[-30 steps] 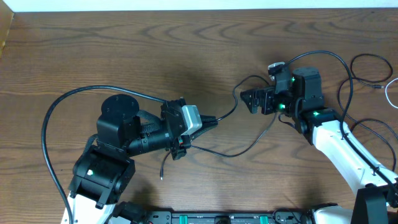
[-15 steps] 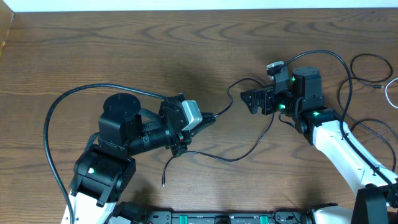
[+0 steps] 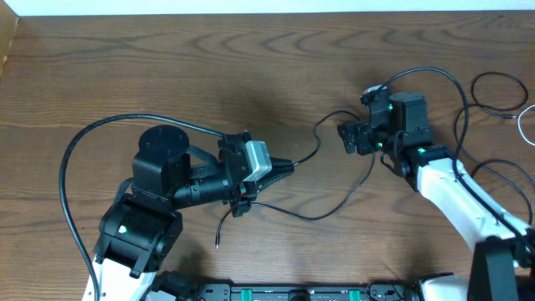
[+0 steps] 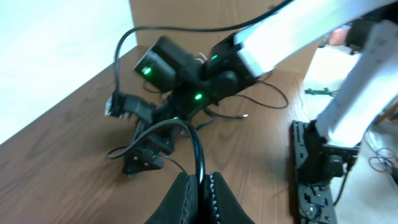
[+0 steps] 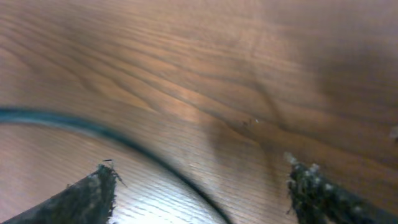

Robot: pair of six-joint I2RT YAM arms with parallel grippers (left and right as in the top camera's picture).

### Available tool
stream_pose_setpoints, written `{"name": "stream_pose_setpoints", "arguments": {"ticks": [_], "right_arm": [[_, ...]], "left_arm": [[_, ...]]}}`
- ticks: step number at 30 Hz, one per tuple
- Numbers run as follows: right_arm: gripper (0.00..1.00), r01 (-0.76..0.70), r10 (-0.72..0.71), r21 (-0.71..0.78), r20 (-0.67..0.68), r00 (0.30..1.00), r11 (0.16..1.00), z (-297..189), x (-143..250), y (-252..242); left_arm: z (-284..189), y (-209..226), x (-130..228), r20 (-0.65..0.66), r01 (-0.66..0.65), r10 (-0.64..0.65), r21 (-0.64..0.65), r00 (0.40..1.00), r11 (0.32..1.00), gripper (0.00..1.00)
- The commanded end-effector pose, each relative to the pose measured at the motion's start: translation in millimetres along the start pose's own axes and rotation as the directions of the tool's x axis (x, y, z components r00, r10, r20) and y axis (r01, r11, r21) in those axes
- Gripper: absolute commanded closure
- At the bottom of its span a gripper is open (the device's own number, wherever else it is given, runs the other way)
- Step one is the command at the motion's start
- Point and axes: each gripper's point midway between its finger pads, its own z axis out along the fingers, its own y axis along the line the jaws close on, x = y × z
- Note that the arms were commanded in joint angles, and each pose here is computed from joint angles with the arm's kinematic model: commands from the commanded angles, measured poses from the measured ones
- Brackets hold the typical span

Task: Untangle cables
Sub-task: 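Grasp the black cable with the right gripper beside the left gripper, then pull the black cable to the far right with the right gripper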

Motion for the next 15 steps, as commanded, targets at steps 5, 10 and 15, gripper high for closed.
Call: {"name": "stream_pose_setpoints", "arguments": {"ticks": [5, 10, 15], "right_arm": [[0.73, 0.019, -0.017, 0.046, -0.041, 0.999, 0.999, 22.1, 14.6, -12.2], [0.99, 0.021, -0.020, 0.047, -0.032, 0.999, 0.999, 21.7, 12.4, -12.4], [0.99, 0.024, -0.023, 0.047, -0.016, 1.000, 0.999, 16.7, 7.1, -11.2]], "left_arm": [[-2.9, -11.3, -12.2, 0.032, -0.014, 0.012, 0.054, 0.999, 0.998, 0.93], [-2.4, -2.5, -8.3, 0.012, -0.006, 0.006, 0.003, 1.000, 1.000, 0.92], [-4.2, 26.1, 14.0, -0.078, 0.040, -0.053, -0.166, 0.996, 0.985, 0.92]]}}
